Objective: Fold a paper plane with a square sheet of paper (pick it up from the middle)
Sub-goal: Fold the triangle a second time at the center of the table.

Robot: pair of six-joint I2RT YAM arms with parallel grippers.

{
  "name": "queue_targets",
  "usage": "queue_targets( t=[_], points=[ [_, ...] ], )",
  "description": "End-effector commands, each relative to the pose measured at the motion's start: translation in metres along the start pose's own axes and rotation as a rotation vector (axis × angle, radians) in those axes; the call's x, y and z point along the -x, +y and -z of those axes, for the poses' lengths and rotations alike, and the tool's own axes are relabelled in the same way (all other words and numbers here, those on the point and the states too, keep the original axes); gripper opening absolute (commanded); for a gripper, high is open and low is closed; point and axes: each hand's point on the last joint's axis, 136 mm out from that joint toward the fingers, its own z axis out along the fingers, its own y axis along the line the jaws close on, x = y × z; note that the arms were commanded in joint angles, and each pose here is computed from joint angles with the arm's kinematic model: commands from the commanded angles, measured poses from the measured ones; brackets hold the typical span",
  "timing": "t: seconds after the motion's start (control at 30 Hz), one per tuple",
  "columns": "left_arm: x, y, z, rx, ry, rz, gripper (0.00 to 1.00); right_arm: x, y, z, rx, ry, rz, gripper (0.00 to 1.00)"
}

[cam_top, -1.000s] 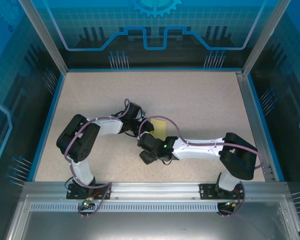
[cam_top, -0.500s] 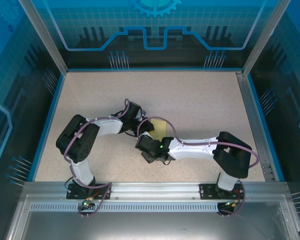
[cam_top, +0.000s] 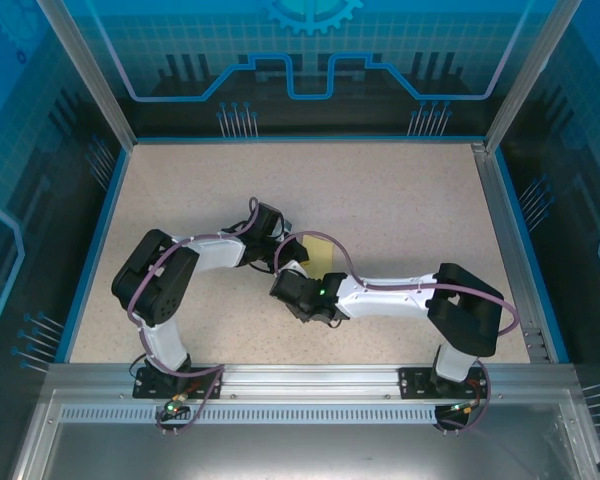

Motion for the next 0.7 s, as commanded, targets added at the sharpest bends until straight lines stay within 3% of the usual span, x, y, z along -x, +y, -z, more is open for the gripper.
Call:
queue_targets(
  t=[0.0, 0.4, 0.57, 0.67],
  points=[
    [0.001, -0.018, 0.011, -0.036, 0.005, 0.003, 0.12, 0.008, 0.0, 0.011, -0.014, -0.026, 0.005, 0.23],
    [0.002, -0.02, 0.011, -0.038, 0.003, 0.007, 0.13, 0.011, 0.006, 0.017, 0.114, -0.039, -0.057, 0.03],
    [0.003, -0.022, 0.012, -0.044, -0.001, 0.005, 0.12, 0.014, 0.014, 0.025, 0.215, -0.056, -0.073, 0.18],
    [0.003, -0.022, 0.013, -0.043, 0.0, 0.01, 0.11, 0.015, 0.015, 0.028, 0.247, -0.076, -0.088, 0.35]
  ],
)
